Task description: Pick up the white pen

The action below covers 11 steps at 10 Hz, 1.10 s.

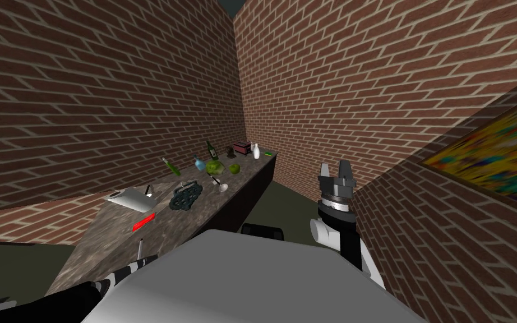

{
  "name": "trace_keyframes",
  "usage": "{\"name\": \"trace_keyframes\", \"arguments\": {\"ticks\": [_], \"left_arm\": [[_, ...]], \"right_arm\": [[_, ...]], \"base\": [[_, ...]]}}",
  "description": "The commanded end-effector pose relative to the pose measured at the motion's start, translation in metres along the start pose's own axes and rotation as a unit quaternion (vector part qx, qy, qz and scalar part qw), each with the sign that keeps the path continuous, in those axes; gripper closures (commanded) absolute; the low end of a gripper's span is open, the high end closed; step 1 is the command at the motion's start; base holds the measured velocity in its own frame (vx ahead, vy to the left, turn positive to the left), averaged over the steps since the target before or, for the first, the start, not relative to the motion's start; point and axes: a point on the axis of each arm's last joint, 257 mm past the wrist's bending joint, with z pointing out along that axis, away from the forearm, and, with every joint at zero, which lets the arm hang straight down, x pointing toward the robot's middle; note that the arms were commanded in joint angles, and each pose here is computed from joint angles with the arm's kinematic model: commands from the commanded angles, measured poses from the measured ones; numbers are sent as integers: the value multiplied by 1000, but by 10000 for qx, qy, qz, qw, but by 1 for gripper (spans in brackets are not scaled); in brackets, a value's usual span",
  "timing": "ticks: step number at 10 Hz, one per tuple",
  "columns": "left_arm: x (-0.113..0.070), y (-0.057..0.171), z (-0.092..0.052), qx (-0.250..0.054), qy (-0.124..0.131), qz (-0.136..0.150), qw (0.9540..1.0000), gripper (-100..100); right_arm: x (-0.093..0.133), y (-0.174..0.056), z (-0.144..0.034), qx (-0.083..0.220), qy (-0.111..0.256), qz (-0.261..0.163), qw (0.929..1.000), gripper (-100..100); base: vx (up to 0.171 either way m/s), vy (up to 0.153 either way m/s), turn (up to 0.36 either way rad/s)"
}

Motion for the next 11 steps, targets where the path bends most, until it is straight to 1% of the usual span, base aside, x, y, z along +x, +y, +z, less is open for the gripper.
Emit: {"name": "trace_keyframes", "arguments": {"ticks": [1, 2, 6, 7, 8, 11], "left_arm": [[0, 0, 0, 0, 0, 0, 10000, -100], [0, 0, 0, -3, -3, -2, 10000, 100], [0, 0, 0, 0, -3, -1, 10000, 100], [0, 0, 0, 0, -3, 0, 10000, 0], [0, -4, -5, 18, 8, 87, 10000, 100], [0, -11, -12, 46, 21, 205, 9998, 100]], "right_arm": [[0, 0, 0, 0, 0, 0, 10000, 0], [0, 0, 0, 0, 0, 0, 10000, 0], [0, 0, 0, 0, 0, -1, 10000, 0], [0, 0, 0, 0, 0, -1, 10000, 0], [0, 0, 0, 0, 0, -1, 10000, 0], [0, 0, 0, 1, 0, -1, 10000, 0]], "base": [[-15, -4, -17], [0, 0, 0], [0, 0, 0], [0, 0, 0], [29, 12, 197], [41, 14, 99]]}}
